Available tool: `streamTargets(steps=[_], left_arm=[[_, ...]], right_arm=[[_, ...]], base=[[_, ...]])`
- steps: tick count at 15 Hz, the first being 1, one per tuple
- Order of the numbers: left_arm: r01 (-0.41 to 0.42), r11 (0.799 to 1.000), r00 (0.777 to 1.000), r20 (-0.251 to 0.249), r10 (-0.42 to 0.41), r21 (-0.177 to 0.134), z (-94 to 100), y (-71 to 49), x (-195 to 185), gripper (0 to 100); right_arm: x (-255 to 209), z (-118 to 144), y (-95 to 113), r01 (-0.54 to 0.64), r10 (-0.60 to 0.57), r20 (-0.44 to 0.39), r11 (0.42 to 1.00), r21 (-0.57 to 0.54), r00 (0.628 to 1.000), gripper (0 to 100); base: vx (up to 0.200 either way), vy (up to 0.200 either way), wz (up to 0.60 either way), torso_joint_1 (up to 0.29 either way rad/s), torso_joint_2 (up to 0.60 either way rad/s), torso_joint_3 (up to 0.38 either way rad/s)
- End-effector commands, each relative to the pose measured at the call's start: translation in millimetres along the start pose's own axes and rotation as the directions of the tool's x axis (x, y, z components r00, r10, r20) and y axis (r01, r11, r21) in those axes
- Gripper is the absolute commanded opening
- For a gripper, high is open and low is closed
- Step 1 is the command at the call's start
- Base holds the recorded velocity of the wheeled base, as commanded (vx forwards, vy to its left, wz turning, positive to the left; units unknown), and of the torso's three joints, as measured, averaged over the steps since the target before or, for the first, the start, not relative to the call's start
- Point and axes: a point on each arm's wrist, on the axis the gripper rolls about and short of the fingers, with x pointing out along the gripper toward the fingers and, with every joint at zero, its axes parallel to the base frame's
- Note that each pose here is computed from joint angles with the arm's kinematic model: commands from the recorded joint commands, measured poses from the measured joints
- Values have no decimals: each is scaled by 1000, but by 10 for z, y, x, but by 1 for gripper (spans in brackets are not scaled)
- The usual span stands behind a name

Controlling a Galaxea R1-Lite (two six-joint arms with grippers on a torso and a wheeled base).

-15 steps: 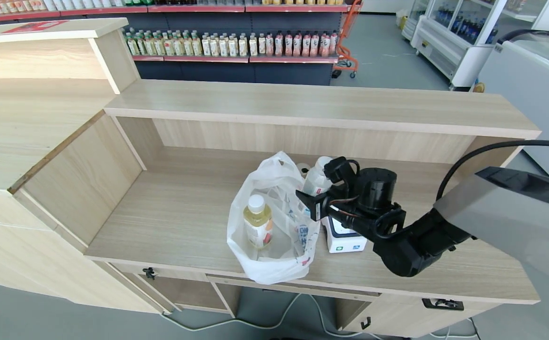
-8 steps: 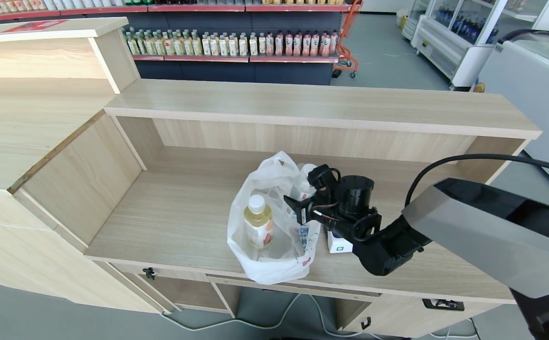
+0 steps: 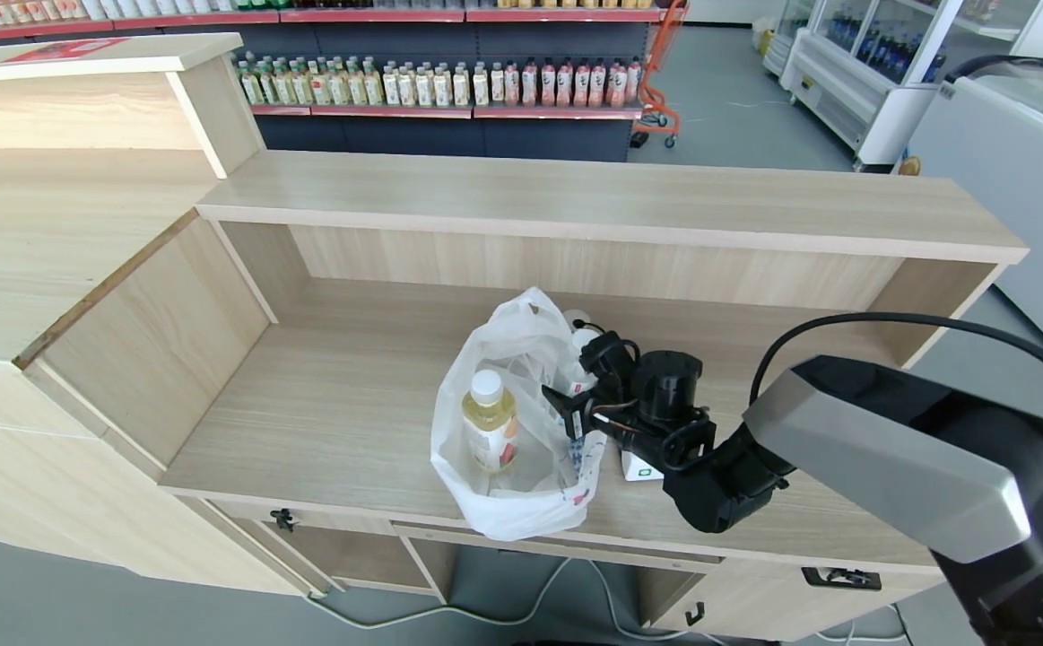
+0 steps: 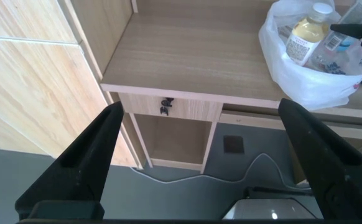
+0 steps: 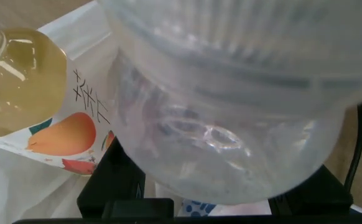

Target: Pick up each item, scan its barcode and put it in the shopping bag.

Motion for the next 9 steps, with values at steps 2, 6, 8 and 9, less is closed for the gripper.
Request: streamTargets(steps=[2,6,8,9], left_arm=[[0,1000,1000,0,0,0,-1,0,0,100],[0,1000,1000,2,0,0,0,0,0,100],[0,1000,1000,2,0,0,0,0,0,100],[0,1000,1000,0,0,0,-1,0,0,100]], right_arm=[[9,-136,-11,2,-2,-13,1000,-13,1000,0],[14,-170,-20,4,-4,-19,1000,-20,1000,0],[23,-205,-16,3,-3,-25,1000,-26,1000,0],[23,-229,-12,2,-2,-30,1000,-28,1000,100]], base=[[0,0,0,0,0,0],[0,0,0,0,0,0],[0,0,0,0,0,0],[0,0,0,0,0,0]])
